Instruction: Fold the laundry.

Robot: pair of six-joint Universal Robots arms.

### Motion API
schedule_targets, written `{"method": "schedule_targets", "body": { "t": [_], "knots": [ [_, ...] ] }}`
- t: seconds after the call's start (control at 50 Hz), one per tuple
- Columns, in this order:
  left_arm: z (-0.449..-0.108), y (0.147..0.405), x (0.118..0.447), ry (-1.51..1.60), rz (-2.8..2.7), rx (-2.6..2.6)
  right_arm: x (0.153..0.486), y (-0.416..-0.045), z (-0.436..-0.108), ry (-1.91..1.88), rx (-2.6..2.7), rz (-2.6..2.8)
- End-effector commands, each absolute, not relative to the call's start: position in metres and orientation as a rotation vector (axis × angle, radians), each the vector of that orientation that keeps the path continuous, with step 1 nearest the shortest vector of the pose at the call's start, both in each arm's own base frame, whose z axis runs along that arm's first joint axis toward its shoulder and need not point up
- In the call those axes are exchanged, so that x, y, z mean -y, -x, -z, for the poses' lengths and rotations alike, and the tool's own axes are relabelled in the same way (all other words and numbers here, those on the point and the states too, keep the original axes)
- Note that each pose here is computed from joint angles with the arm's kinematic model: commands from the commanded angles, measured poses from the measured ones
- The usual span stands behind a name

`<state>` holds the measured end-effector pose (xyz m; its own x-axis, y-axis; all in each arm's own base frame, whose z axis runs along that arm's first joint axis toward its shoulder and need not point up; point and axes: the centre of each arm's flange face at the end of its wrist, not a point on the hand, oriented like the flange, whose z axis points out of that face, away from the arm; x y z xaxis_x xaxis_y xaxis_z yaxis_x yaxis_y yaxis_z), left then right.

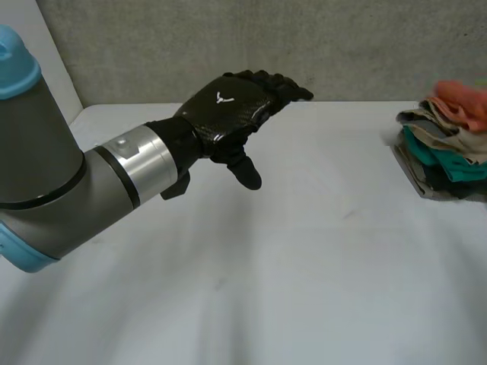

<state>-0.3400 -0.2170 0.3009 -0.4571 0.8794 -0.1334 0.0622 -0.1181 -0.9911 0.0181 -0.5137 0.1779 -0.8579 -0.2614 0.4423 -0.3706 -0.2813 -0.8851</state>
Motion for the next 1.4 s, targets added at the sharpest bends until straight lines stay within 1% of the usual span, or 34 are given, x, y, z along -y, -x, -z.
{"method": "schedule_targets", "body": {
  "t": [0.02, 0.08, 0.16, 0.18, 0.24, 0.38, 0.44, 0.52, 0.54, 0.58, 0.62, 0.64, 0.68, 0.7, 0.72, 0.74, 0.78, 0.8, 0.82, 0.86, 0.88, 0.9, 0.94, 0.96, 0.98, 1.02, 1.06, 1.18, 1.2, 1.26, 1.28, 1.32, 1.34, 1.4],
  "knots": [
    [-0.299, 0.341, 0.216, 1.069, -1.640, 1.516, 0.497, -0.007, -0.139, -0.947, 1.915, -2.250],
    [-0.302, 0.341, 0.216, 1.069, -1.649, 1.507, 0.495, -0.007, -0.144, -0.949, 1.893, -2.239],
    [-0.304, 0.343, 0.213, 1.072, -1.649, 1.494, 0.492, -0.007, -0.166, -0.871, 1.877, -2.242],
    [-0.305, 0.344, 0.211, 1.075, -1.647, 1.489, 0.489, -0.008, -0.180, -0.828, 1.874, -2.256],
    [-0.305, 0.348, 0.206, 1.084, -1.638, 1.476, 0.483, -0.010, -0.194, -0.754, 1.902, -2.288],
    [-0.309, 0.353, 0.192, 1.102, -1.623, 1.441, 0.452, -0.013, -0.228, -0.582, 1.943, -2.323],
    [-0.310, 0.355, 0.189, 1.107, -1.619, 1.432, 0.437, -0.011, -0.257, -0.472, 1.861, -2.302],
    [-0.312, 0.356, 0.185, 1.106, -1.617, 1.422, 0.418, 0.015, -0.296, -0.222, 1.773, -2.193],
    [-0.313, 0.356, 0.184, 1.104, -1.616, 1.419, 0.410, 0.038, -0.312, -0.117, 1.734, -2.094],
    [-0.318, 0.355, 0.182, 1.082, -1.615, 1.411, 0.404, 0.057, -0.328, -0.071, 1.686, -1.964],
    [-0.327, 0.354, 0.182, 1.045, -1.622, 1.395, 0.402, 0.061, -0.341, -0.074, 1.640, -1.884],
    [-0.332, 0.354, 0.182, 1.028, -1.631, 1.385, 0.402, 0.065, -0.359, -0.088, 1.570, -1.832],
    [-0.347, 0.352, 0.183, 0.967, -1.672, 1.353, 0.403, 0.065, -0.377, -0.099, 1.484, -1.809],
    [-0.353, 0.351, 0.184, 0.938, -1.692, 1.343, 0.402, 0.063, -0.386, -0.098, 1.444, -1.815],
    [-0.359, 0.350, 0.186, 0.909, -1.715, 1.335, 0.404, 0.048, -0.403, -0.101, 1.378, -1.873],
    [-0.374, 0.345, 0.189, 0.843, -1.779, 1.312, 0.405, 0.035, -0.408, -0.109, 1.358, -1.918],
    [-0.389, 0.339, 0.192, 0.765, -1.850, 1.289, 0.407, 0.005, -0.416, -0.141, 1.331, -2.022],
    [-0.397, 0.334, 0.193, 0.724, -1.886, 1.281, 0.407, -0.022, -0.422, -0.167, 1.304, -2.124],
    [-0.410, 0.325, 0.198, 0.639, -1.958, 1.271, 0.404, -0.035, -0.426, -0.181, 1.284, -2.176],
    [-0.420, 0.314, 0.205, 0.553, -2.033, 1.278, 0.394, -0.061, -0.437, -0.203, 1.247, -2.277],
    [-0.424, 0.308, 0.209, 0.516, -2.069, 1.287, 0.381, -0.081, -0.445, -0.214, 1.227, -2.355],
    [-0.431, 0.295, 0.217, 0.443, -2.139, 1.304, 0.375, -0.092, -0.446, -0.226, 1.232, -2.391],
    [-0.436, 0.281, 0.225, 0.378, -2.203, 1.326, 0.364, -0.113, -0.442, -0.271, 1.265, -2.455],
    [-0.438, 0.274, 0.229, 0.351, -2.229, 1.337, 0.355, -0.135, -0.434, -0.335, 1.311, -2.515],
    [-0.439, 0.262, 0.236, 0.312, -2.272, 1.371, 0.351, -0.145, -0.428, -0.373, 1.344, -2.537],
    [-0.435, 0.252, 0.241, 0.304, -2.289, 1.427, 0.339, -0.175, -0.411, -0.482, 1.435, -2.588],
    [-0.423, 0.239, 0.247, 0.310, -2.291, 1.547, 0.330, -0.192, -0.397, -0.556, 1.508, -2.598],
    [-0.382, 0.226, 0.251, 0.378, -2.224, 1.836, 0.291, -0.243, -0.350, -0.755, 1.766, -2.573],
    [-0.369, 0.222, 0.252, 0.396, -2.204, 1.901, 0.287, -0.246, -0.346, -0.772, 1.788, -2.570],
    [-0.355, 0.208, 0.262, 0.382, -2.229, 1.982, 0.276, -0.255, -0.328, -0.827, 1.860, -2.537],
    [-0.347, 0.196, 0.271, 0.370, -2.256, 2.043, 0.276, -0.256, -0.323, -0.838, 1.880, -2.521],
    [-0.338, 0.182, 0.279, 0.372, -2.281, 2.113, 0.276, -0.259, -0.311, -0.858, 1.924, -2.489],
    [-0.326, 0.169, 0.288, 0.388, -2.287, 2.206, 0.276, -0.260, -0.302, -0.870, 1.959, -2.463],
    [-0.302, 0.151, 0.298, 0.424, -2.254, 2.349, 0.277, -0.261, -0.284, -0.894, 2.027, -2.401]
  ]
}}
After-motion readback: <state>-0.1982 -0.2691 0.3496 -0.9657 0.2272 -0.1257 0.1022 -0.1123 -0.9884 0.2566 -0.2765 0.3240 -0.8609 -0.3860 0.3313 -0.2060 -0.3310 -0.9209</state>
